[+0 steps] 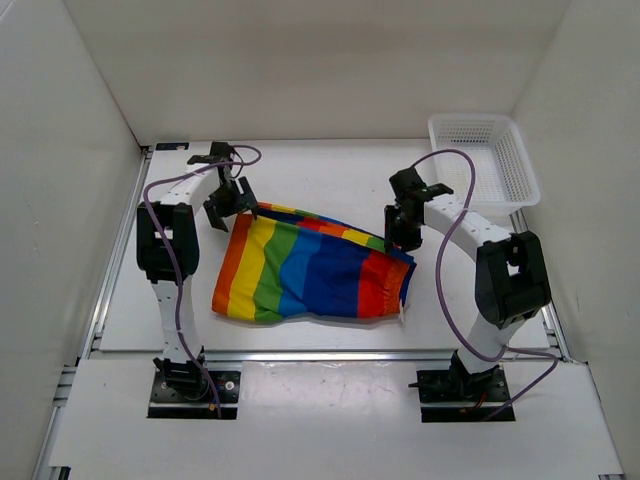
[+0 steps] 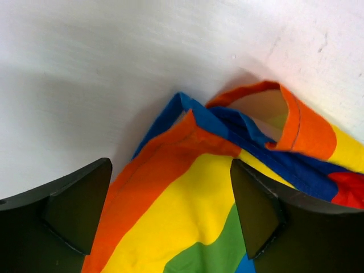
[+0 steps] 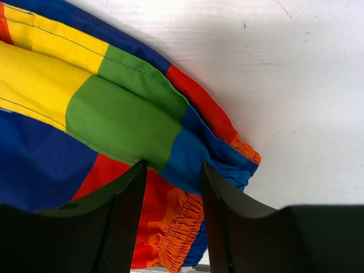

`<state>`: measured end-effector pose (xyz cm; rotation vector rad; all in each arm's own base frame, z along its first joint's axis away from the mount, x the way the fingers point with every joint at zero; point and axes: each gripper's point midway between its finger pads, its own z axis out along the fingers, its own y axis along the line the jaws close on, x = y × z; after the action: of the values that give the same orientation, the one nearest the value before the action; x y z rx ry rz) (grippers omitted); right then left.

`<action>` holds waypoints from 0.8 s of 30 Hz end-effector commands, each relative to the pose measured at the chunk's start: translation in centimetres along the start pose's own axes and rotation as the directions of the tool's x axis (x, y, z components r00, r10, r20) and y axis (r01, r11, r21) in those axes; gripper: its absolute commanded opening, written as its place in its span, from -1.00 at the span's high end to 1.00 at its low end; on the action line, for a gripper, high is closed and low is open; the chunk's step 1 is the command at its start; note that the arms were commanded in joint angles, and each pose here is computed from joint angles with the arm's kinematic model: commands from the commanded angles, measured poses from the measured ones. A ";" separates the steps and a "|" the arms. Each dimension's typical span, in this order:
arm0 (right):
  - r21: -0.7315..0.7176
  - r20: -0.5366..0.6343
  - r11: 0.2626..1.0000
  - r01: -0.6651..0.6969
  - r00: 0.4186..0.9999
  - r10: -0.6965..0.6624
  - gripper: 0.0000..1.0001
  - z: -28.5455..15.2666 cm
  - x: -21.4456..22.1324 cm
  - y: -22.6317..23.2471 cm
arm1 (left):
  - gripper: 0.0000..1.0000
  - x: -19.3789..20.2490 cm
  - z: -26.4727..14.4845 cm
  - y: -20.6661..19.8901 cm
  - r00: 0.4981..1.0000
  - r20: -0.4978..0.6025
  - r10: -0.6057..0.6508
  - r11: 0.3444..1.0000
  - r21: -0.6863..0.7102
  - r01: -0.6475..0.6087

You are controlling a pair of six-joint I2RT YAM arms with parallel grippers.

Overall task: Fold and stack the shorts
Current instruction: Fold the shorts

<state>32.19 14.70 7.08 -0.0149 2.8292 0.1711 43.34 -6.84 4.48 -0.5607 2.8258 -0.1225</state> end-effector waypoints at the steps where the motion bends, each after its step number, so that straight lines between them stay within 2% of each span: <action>1: -0.028 0.047 0.999 0.016 0.999 -0.014 0.03 -1.2 -0.7 0.4 | -0.90 -2.5 0.1 -0.5 0.999 0.054 0.000 1.000 0.030 -0.001; 6: -0.028 0.047 0.999 0.016 0.999 -0.014 0.09 -1.2 -0.7 0.4 | -0.63 -2.6 0.8 -3.4 0.998 0.031 0.057 0.990 0.126 -0.060; 7: -0.020 0.050 1.000 0.015 0.999 -0.014 0.09 -1.1 -0.7 0.2 | -0.47 -2.8 0.9 -3.6 0.998 0.041 0.057 0.990 0.130 -0.061; 9: -0.016 0.042 1.000 0.015 0.999 -0.015 0.15 -0.9 -0.6 0.2 | -0.30 -2.7 0.5 -4.8 0.996 0.042 0.080 0.981 0.176 -0.086; 10: -0.016 0.042 1.000 0.015 0.999 -0.015 0.15 -0.9 -0.6 0.2 | 0.13 -3.0 0.2 -5.0 0.995 0.052 0.079 0.980 0.181 -0.088; 13: -0.016 0.042 1.000 0.015 0.999 -0.015 0.19 -0.9 -0.6 0.2 | 0.78 -3.3 -0.6 -5.2 0.995 0.069 0.079 0.978 0.188 -0.090; 18: -0.013 0.033 1.000 0.015 0.999 -0.015 0.35 -1.0 -0.2 0.0 | 0.79 -3.5 -2.6 -4.7 0.993 0.101 0.059 0.978 0.192 -0.078; 21: -0.013 0.033 1.000 0.015 0.999 -0.015 0.67 -1.0 -0.2 0.0 | 0.79 -3.3 -4.6 -4.6 0.991 0.124 0.049 0.976 0.204 -0.073; 22: -0.013 0.033 1.000 0.015 0.999 -0.015 0.89 -1.0 -0.2 0.0 | 0.79 -3.7 -6.2 -4.8 0.987 0.156 0.046 0.972 0.219 -0.080; 23: -0.013 0.033 1.000 0.015 0.999 -0.015 1.00 -1.0 -0.2 0.0 | 0.79 -3.5 -6.6 -4.7 0.986 0.160 0.046 0.972 0.221 -0.081; 24: 0.001 0.026 1.000 0.015 1.000 -0.015 1.00 -1.0 0.0 -0.3 | 0.79 -2.9 -7.1 -4.9 0.985 0.163 0.055 0.970 0.225 -0.092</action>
<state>32.11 14.64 6.78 -0.0258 2.8267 0.1710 45.75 -9.41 5.83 -0.4419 2.7782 -0.3038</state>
